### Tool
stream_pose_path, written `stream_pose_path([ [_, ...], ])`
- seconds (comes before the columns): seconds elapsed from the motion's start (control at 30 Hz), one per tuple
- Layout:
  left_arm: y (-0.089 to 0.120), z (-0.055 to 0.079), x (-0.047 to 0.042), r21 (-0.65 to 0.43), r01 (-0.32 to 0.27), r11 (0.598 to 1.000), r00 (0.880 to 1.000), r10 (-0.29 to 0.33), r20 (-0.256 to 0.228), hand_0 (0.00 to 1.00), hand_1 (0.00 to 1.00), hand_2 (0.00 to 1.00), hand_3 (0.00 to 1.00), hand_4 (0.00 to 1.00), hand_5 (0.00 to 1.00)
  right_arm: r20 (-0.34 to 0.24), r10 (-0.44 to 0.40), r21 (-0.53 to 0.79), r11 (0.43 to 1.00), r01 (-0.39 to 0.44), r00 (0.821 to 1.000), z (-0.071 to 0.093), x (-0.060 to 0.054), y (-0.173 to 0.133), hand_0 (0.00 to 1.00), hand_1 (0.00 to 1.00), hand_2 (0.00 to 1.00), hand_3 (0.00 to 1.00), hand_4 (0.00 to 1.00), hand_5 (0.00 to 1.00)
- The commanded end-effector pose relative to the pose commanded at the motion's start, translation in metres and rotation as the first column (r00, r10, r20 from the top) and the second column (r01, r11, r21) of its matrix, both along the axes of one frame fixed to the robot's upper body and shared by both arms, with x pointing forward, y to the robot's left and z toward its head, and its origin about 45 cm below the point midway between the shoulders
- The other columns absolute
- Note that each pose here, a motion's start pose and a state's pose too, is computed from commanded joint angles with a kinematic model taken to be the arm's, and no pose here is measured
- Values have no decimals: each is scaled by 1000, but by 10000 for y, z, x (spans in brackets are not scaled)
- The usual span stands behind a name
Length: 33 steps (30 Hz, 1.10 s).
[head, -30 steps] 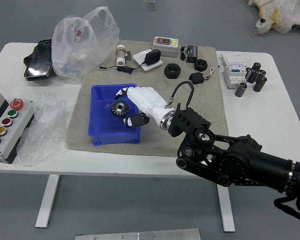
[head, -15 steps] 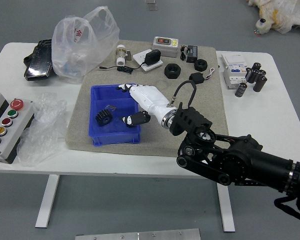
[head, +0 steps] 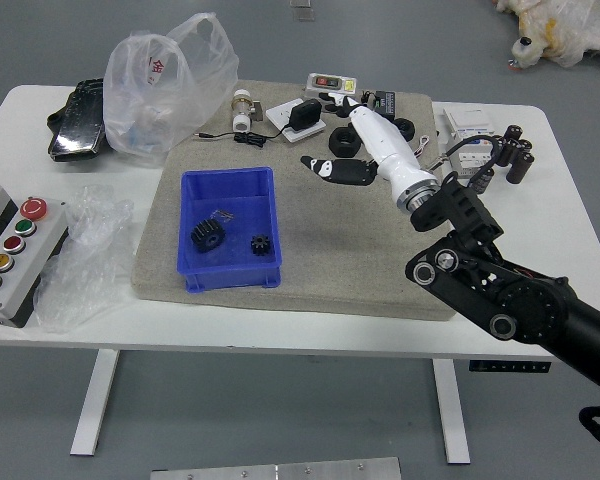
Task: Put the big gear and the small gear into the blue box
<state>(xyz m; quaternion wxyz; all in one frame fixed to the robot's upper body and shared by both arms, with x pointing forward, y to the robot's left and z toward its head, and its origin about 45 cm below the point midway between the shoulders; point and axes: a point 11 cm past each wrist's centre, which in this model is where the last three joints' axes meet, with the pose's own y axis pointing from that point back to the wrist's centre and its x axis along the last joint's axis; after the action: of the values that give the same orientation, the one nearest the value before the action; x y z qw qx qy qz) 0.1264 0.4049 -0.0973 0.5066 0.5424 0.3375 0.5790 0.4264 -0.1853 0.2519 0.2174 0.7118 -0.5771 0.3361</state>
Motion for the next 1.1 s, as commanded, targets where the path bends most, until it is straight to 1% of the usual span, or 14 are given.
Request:
stream_pose_path([
  [0.07,5,3,6,1,-1,1000,1000,1,3,680,467,527,731,674,297,14,-33,42,999,32,999,33,5,-160,819,872,876,912,835,260],
  [0.1,8,4,8,1,-2,1000,1000,2,5,680,466,527,730,674,297,21,-49,60,997,48,999,49,8,-236,876,880,879,903,860,285],
  [0.27,36,13,11,7,2,1000,1000,-2,7,680,466,527,730,674,297,40,-137,122,984,131,990,79,-1,-616,876,880,879,903,860,285],
  [0.3,40,15,12,8,3,1000,1000,-3,7,680,466,527,730,674,297,45,-154,131,980,147,987,93,-3,-683,924,889,890,900,868,286],
  [0.33,47,18,15,9,5,1000,1000,-5,7,680,466,527,730,674,297,52,-176,140,976,167,983,105,-11,-767,924,889,890,900,868,286],
  [0.47,58,24,28,12,12,1000,1000,-12,10,680,466,527,730,674,297,70,-222,139,968,210,973,123,-42,-934,924,889,890,900,868,286],
  [0.53,54,26,38,12,18,1000,1000,-18,10,680,471,527,730,674,297,82,-246,118,965,236,966,126,-59,-1015,948,894,891,898,868,290],
  [0.67,36,22,42,9,27,1000,1000,-27,9,680,471,527,730,674,297,103,-278,87,959,270,955,151,-77,-1127,948,894,891,898,868,290],
  [0.7,30,19,40,7,29,1000,1000,-30,9,680,483,530,730,674,297,109,-287,84,957,279,952,162,-82,-1158,953,895,892,892,868,315],
  [0.73,28,18,38,6,31,999,999,-31,8,680,483,530,730,674,297,113,-292,82,955,284,950,169,-86,-1180,953,895,892,892,868,315],
  [0.87,43,19,24,8,37,999,999,-37,3,680,483,530,730,674,297,124,-299,77,954,291,946,188,-98,-1204,953,895,892,892,868,315],
  [0.9,46,19,21,8,38,999,999,-38,2,681,524,533,730,674,297,127,-298,74,954,290,946,191,-100,-1197,956,898,892,887,884,392],
  [1.07,47,19,17,7,44,999,999,-44,0,681,524,533,730,674,297,146,-284,52,959,279,948,214,-101,-1118,956,898,892,887,884,392],
  [1.1,44,18,17,6,46,999,999,-46,0,681,565,539,730,674,297,153,-285,45,959,281,946,226,-102,-1113,964,897,892,881,894,496],
])
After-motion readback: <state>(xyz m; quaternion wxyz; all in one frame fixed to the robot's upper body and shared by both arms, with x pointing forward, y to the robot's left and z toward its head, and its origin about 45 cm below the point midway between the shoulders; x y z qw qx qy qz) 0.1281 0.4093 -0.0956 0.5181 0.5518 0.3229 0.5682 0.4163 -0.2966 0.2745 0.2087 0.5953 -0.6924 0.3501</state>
